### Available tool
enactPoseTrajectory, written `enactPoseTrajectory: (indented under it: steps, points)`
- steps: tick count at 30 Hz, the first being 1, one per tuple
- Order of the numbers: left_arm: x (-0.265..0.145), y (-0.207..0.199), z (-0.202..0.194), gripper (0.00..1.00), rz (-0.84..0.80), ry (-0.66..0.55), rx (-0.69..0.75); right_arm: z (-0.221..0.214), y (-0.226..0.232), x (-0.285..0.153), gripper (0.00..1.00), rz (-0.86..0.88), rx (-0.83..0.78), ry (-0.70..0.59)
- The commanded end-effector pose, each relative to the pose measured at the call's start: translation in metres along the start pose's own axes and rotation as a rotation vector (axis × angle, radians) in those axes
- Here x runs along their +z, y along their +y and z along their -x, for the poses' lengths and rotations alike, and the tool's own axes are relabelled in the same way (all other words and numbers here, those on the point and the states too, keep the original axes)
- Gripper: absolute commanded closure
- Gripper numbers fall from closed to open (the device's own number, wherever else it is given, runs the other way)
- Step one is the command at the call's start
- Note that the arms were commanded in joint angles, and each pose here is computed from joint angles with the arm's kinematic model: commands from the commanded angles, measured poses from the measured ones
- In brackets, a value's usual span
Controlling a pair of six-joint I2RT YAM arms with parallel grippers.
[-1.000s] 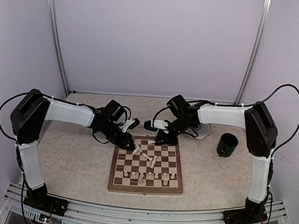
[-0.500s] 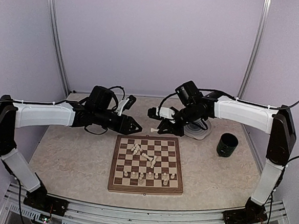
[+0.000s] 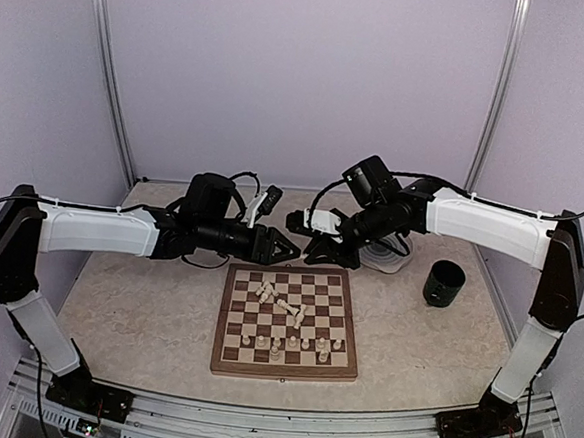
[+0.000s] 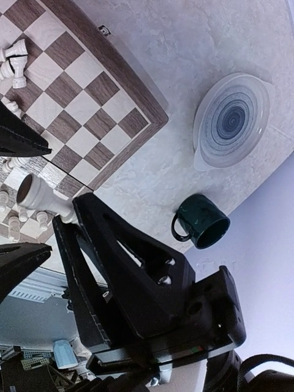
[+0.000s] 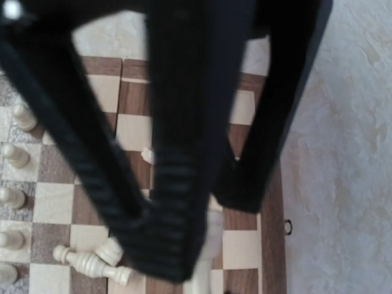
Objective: Set up the chess pieces on the board
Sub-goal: Pass from the right arm to the left
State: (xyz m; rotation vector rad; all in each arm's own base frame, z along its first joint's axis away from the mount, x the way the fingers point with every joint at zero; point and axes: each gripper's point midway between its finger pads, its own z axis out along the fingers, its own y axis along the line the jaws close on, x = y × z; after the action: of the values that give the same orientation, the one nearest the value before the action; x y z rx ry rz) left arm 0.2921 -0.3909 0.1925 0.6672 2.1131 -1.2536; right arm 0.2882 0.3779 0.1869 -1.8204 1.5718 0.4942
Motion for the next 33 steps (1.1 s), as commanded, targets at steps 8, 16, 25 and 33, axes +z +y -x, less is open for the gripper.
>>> enactPoseTrajectory:
  steps: [8, 16, 25, 33]
  points:
    - [0.008, -0.011, -0.003, 0.64, -0.087, 0.008, -0.013, 0.014, 0.014, -0.015, 0.86, 0.035, -0.002, -0.054]
    - [0.015, -0.013, -0.013, 0.76, -0.132, 0.043, -0.025, 0.010, 0.012, -0.013, 0.86, 0.017, -0.002, -0.040]
    - [0.009, -0.025, -0.010, 0.91, -0.195, 0.010, 0.001, 0.016, 0.007, -0.026, 0.73, 0.006, 0.026, -0.076]
    - [-0.020, -0.056, 0.020, 0.93, -0.322, -0.202, 0.061, 0.032, -0.021, -0.103, 0.50, 0.042, 0.260, -0.385]
